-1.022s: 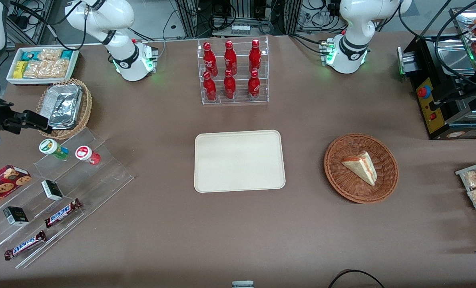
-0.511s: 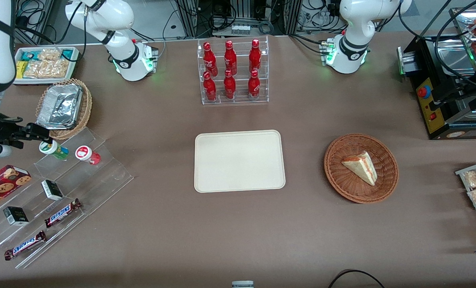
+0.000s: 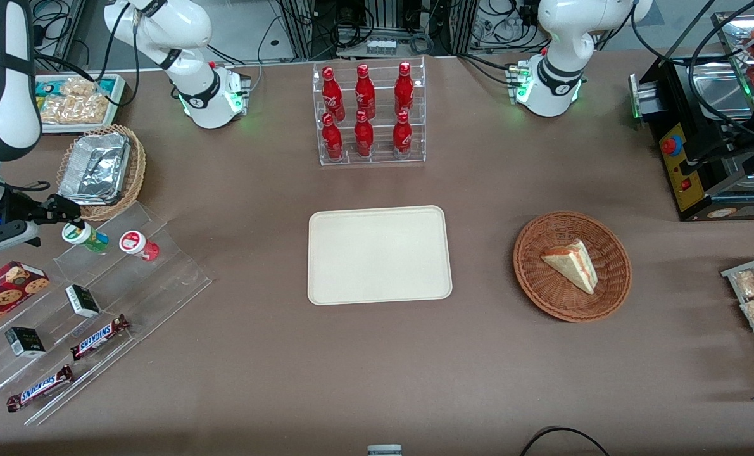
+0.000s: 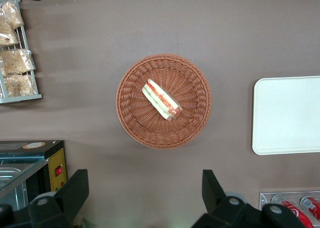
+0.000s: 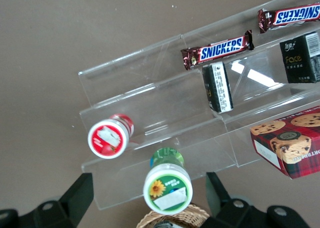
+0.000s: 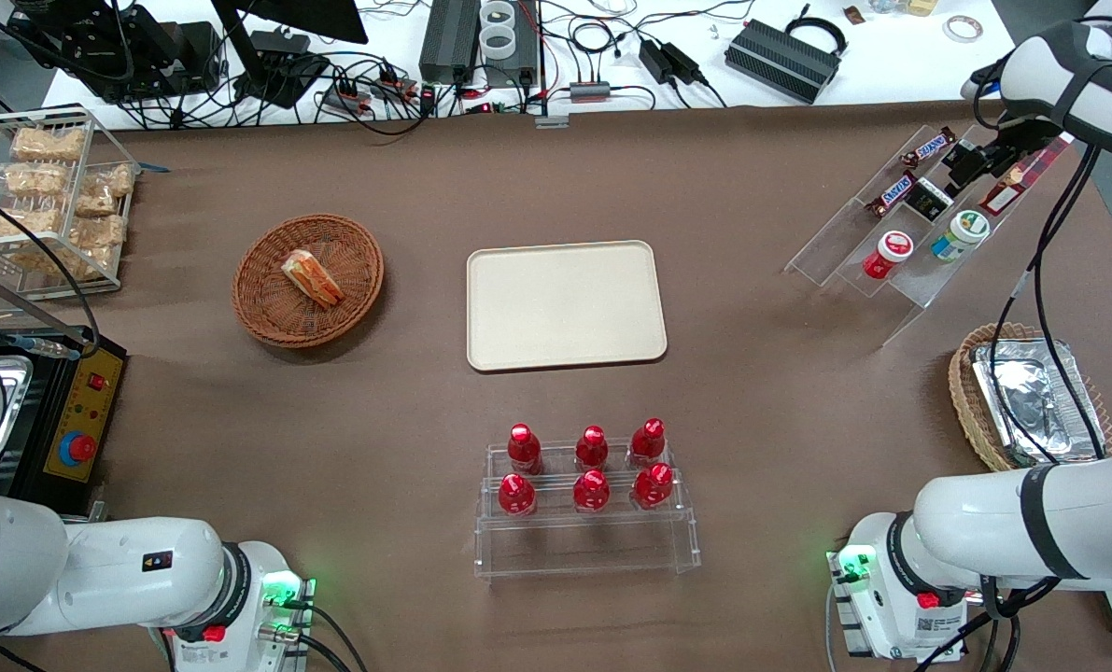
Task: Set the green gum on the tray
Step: 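Move the right gripper down over the green-capped gum bottle on the stand, then close the right gripper around the green-capped gum bottle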
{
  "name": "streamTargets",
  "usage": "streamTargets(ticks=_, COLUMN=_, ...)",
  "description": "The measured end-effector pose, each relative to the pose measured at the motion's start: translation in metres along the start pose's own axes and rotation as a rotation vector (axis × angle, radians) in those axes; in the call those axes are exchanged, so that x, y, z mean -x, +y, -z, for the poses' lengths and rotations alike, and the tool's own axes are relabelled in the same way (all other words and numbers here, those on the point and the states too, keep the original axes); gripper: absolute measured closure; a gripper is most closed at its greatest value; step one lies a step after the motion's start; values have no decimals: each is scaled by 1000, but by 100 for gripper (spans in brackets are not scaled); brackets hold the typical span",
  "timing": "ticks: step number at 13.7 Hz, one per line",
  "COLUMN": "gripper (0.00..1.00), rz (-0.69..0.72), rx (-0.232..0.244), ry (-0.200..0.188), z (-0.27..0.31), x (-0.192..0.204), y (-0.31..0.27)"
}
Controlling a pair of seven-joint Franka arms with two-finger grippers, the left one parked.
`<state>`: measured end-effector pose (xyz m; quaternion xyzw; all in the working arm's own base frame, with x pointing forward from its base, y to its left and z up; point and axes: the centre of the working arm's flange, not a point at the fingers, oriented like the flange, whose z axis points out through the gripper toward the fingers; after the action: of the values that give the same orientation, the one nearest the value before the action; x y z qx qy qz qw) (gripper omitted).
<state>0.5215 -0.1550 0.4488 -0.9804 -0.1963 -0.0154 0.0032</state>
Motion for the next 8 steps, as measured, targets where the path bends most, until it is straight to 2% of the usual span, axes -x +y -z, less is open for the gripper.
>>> streamTargets(ticks=8, gripper=0, rz=55, rx=18, ry=23, z=-32, x=27, y=4)
